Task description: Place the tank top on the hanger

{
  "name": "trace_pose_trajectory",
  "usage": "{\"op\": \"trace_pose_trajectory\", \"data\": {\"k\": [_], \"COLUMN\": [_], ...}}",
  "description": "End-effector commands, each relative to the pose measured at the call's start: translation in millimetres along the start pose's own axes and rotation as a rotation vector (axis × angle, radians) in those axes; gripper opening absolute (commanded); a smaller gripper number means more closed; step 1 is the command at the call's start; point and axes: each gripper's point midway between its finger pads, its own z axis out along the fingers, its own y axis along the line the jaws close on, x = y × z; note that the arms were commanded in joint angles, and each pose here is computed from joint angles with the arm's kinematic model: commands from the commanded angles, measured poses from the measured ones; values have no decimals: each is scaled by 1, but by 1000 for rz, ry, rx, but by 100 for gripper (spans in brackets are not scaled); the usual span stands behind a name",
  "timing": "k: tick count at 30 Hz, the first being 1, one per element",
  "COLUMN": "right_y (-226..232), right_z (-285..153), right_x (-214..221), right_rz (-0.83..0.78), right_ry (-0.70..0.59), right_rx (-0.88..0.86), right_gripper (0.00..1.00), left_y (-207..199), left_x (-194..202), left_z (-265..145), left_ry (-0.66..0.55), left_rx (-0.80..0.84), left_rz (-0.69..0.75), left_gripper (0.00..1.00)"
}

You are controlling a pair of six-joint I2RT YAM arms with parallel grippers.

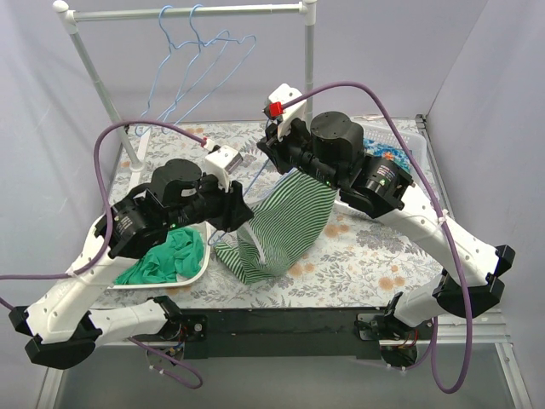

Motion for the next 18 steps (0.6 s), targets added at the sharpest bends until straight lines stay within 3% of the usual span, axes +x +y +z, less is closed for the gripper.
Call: {"op": "trace_pose_trajectory", "data": {"k": [1,4,8,12,16,18], "right_y": [-3,-1,2,3,5,7], "right_z": [-3,-2,0,-3,-7,-10], "right_x": [-22,-19,-17,-18,-17,-13], "right_rz": [7,5,10,18,26,27], "right_ry": [-76,-69,-68,-77,-84,-84], "right_rx": [16,11,-5,-12,-24,-39], "right_gripper": [1,1,2,13,31,45], "left_y": [9,16,25,20,20,20], "left_x": [2,5,0,-15,-20,-23], "left_z": [-1,3,1,-5,-6,-8], "left_ry": [-13,-11,-78,-193,-237,-255], "left_rx": [-42,-76,-119,-84,-81,-82], "left_rz": [-5,-13,-22,-18,-12,-15], "left_gripper": [26,0,0,0,0,0]}}
